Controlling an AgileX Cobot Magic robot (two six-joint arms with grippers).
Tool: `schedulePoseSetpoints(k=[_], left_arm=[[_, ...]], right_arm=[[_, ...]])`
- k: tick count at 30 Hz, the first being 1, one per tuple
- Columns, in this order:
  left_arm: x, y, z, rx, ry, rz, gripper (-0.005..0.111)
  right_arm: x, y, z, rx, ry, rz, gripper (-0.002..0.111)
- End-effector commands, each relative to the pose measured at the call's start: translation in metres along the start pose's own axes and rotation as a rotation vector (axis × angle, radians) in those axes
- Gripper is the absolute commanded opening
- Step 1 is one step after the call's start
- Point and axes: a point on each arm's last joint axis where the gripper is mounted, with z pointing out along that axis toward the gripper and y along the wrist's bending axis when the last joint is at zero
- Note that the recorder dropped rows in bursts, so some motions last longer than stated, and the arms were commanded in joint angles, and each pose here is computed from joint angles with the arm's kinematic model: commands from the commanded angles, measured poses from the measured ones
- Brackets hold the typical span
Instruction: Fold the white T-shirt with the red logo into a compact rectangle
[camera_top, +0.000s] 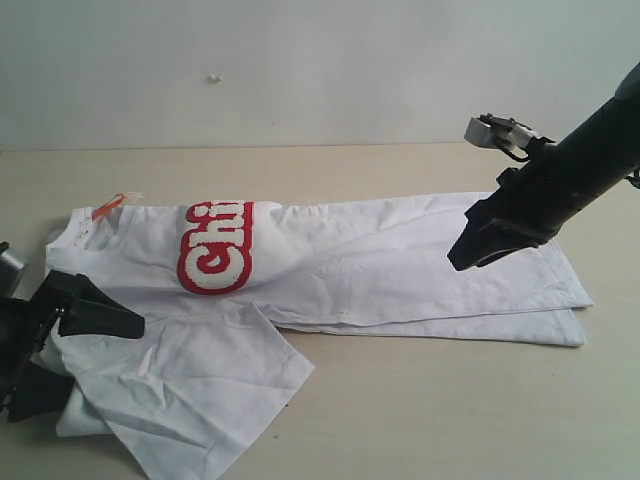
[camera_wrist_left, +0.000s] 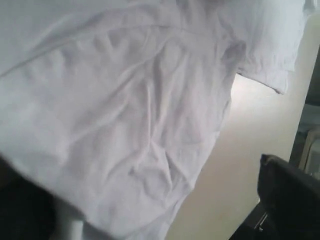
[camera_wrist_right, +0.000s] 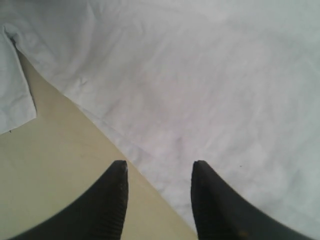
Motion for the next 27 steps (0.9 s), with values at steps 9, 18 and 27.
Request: schedulePoseSetpoints(k=[9, 18, 27], left_arm=[[-0.003, 0.014, 0.01, -0.046, -0.027, -0.012, 0.065], [0.003, 0.007, 0.01, 0.035, 0.035, -0.003, 0.0], [0.011, -0.011, 0.007, 0.23, 0.149, -0.149, 0.0]], right_arm=[[-0.002, 0.001, -0.005, 0.006, -0.017, -0.006, 0.041], [-0.002, 0.001, -0.005, 0.006, -0.017, -0.006, 0.041], [-0.002, 0.001, -0.005, -0.003, -0.024, 0.002, 0.041]])
